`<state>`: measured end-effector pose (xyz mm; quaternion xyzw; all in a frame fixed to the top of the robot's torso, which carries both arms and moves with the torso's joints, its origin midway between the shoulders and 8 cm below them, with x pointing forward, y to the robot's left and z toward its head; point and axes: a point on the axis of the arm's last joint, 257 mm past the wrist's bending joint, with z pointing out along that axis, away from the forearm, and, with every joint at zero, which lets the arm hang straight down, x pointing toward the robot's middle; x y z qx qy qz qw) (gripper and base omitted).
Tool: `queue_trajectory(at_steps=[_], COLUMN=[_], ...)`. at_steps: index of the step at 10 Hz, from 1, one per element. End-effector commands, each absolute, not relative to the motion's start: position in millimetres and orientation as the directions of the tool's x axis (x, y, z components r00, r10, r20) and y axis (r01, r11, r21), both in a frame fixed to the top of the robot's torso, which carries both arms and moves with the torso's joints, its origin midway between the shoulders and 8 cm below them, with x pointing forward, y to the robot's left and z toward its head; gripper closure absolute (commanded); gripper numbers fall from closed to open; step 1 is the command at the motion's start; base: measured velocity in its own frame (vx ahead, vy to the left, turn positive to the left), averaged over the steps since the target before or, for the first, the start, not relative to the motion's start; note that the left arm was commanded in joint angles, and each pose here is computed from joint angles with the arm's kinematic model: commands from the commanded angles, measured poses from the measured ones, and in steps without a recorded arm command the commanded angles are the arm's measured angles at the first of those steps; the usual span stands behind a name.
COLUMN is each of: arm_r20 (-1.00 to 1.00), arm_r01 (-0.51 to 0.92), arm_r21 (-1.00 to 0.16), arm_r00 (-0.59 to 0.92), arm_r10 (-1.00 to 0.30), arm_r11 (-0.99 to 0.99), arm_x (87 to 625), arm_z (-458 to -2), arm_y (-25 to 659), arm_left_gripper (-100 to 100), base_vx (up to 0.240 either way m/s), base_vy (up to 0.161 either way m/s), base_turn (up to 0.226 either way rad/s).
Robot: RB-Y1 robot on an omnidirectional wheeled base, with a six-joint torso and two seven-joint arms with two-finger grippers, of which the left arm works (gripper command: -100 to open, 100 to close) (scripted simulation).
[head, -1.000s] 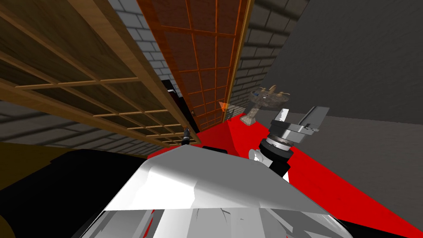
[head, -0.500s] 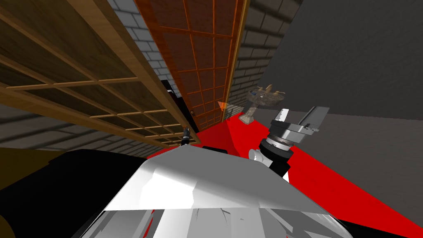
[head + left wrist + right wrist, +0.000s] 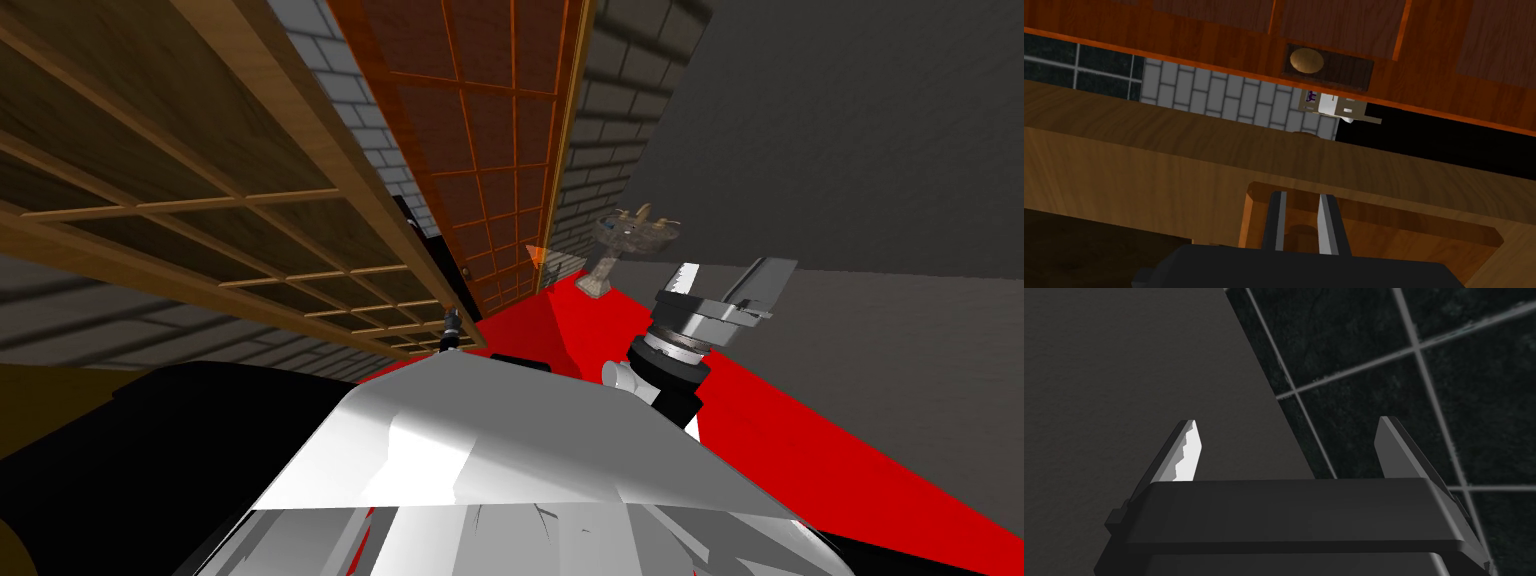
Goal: Pull the door open
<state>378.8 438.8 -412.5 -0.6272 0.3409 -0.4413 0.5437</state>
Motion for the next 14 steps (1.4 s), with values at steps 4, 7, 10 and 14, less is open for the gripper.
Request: queue_trajectory(at_steps=[4,7,10,14], arm_r20=[0.273,0.286,0.369,0.369], arm_r01=[0.081,0.086,0.122,0.122], arm_r21=[-0.961,-0.958,-0.929,-0.929], arm_r00=[0.404,0.403,0.388,0.388], arm_r10=[-0.873,-0.87,-0.845,-0.845], arm_r11=[-0.264,-0.275,-0.35,-0.35], arm_x=[368.6,368.6,371.4,371.4], arm_z=[-415.4,-415.4,-413.9,-413.9], arm_y=[459.3,459.3,458.4,458.4], arm_left_gripper=[100,100,100,100], base_vx=[-0.035,-0.03,-0.045,-0.005], base_vy=[0.013,0.009,0.014,-0.004], base_turn=[-0.044,-0.016,-0.056,0.005])
